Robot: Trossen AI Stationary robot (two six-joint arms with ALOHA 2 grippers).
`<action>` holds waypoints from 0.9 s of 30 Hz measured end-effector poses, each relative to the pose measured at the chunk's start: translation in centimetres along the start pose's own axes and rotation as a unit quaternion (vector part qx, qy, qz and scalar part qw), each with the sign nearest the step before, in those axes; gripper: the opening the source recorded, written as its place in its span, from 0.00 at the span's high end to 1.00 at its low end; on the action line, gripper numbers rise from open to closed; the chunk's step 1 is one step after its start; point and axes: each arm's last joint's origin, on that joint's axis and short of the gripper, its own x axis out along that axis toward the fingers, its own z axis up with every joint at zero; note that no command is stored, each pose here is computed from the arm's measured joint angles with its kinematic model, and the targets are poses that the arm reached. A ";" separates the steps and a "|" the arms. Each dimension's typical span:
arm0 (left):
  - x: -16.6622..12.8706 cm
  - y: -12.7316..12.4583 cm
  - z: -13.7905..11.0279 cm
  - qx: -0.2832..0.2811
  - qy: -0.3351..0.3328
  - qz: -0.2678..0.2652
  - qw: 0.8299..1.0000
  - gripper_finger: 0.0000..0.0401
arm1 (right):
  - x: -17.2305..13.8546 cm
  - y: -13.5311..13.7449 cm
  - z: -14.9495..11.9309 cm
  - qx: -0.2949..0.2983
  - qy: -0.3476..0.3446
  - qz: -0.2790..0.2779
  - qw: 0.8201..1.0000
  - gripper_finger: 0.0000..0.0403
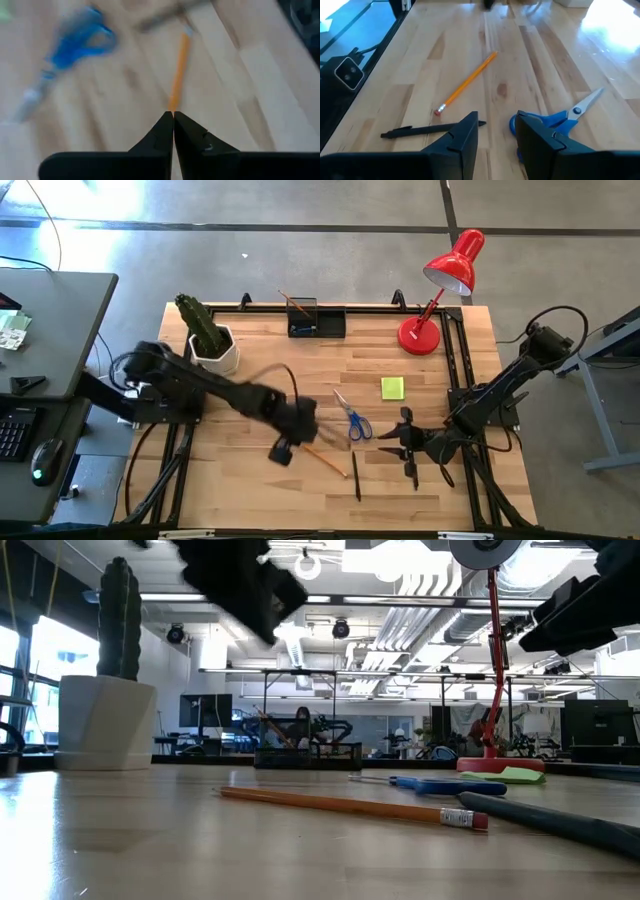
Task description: Pick and place office supplies into organizer
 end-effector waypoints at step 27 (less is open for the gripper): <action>9.3 -0.9 1.4 0.008 0.105 0.000 0.994 0.81 | 0.3 0.1 -0.2 -0.017 -0.001 -0.009 1.000 0.69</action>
